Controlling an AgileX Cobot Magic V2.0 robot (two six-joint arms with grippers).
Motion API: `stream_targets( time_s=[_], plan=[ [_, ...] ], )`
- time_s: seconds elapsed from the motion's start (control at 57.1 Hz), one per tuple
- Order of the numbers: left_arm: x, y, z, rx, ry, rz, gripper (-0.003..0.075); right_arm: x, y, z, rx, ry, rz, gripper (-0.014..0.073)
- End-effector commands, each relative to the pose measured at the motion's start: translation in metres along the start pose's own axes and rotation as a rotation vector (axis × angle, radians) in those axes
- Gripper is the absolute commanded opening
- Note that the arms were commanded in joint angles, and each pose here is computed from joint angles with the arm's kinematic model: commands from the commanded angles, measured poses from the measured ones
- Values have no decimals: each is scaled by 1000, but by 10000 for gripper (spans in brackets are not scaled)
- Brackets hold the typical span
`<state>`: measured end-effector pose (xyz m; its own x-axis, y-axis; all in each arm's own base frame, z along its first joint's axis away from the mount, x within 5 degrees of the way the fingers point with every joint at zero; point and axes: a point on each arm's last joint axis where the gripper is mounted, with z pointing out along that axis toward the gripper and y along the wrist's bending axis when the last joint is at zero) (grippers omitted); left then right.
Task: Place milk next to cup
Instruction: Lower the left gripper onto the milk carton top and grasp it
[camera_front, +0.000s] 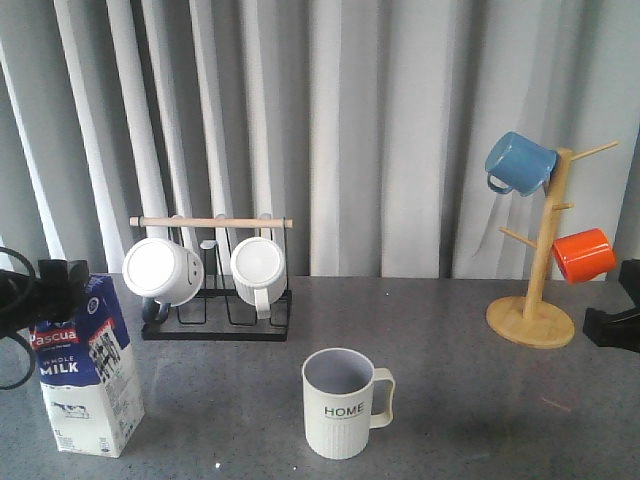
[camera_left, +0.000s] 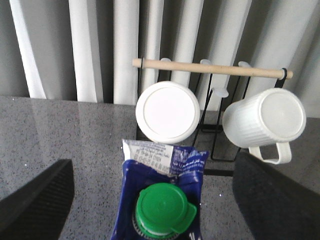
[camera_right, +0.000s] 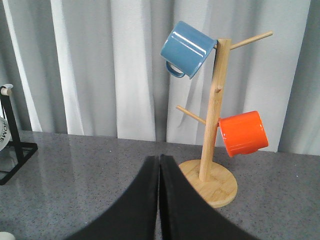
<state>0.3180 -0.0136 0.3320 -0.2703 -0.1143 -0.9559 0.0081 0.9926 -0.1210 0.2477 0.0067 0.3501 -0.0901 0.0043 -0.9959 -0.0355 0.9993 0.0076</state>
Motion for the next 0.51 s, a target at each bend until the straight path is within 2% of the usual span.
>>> stream_targets(
  time_s=[0.0, 0.49],
  plan=[
    [-17, -5, -3, 20, -85, -14, 622, -20, 0, -3, -5, -116, -3, -8],
    [-1, -4, 14, 12, -21, -13, 603, -20, 0, -3, -5, -116, -3, -8]
  ],
)
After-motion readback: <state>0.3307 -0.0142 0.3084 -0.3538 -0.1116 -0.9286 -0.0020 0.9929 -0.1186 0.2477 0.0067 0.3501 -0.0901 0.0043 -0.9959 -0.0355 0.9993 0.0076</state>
